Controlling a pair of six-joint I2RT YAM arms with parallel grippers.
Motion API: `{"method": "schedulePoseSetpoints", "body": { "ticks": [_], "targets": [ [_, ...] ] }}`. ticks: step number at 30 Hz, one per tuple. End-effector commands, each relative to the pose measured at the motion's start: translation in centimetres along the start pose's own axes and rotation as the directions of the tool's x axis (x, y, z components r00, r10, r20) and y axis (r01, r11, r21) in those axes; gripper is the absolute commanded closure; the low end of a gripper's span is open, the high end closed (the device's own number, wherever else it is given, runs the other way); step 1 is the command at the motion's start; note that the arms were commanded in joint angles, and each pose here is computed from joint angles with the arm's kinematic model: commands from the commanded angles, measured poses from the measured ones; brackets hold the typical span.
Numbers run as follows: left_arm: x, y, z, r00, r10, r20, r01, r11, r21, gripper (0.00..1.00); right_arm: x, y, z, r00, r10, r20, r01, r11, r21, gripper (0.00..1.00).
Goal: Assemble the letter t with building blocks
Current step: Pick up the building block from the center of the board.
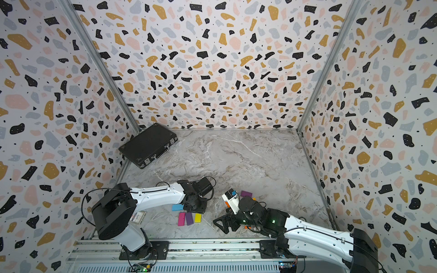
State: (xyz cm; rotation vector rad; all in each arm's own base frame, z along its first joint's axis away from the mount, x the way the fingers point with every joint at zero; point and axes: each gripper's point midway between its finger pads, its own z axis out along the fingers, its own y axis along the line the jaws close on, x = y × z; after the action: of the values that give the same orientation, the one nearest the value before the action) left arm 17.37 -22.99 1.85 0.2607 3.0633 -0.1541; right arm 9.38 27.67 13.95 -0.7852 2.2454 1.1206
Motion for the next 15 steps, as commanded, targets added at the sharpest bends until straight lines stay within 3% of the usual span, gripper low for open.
{"method": "schedulePoseSetpoints", "body": {
  "ticks": [1, 12, 15],
  "targets": [
    [0.1, -0.1, 0.0, 1.000, -0.006, 0.003, 0.006, 1.000, 0.001, 0.61, -0.3, 0.6, 0.0, 1.000, -0.020, 0.003, 0.021, 1.000, -0.020, 0.03],
    [1.2, -0.7, 0.1, 1.000, 0.017, -0.017, -0.017, 1.000, -0.002, 0.65, -0.3, 0.8, 0.6, 0.999, -0.033, -0.014, 0.033, 0.999, -0.027, 0.03],
    [1.3, -0.8, 0.2, 1.000, 0.021, -0.015, -0.021, 1.000, -0.010, 0.75, -0.3, 0.7, 0.5, 0.999, -0.031, -0.012, 0.031, 0.999, -0.026, 0.03]
  ]
}}
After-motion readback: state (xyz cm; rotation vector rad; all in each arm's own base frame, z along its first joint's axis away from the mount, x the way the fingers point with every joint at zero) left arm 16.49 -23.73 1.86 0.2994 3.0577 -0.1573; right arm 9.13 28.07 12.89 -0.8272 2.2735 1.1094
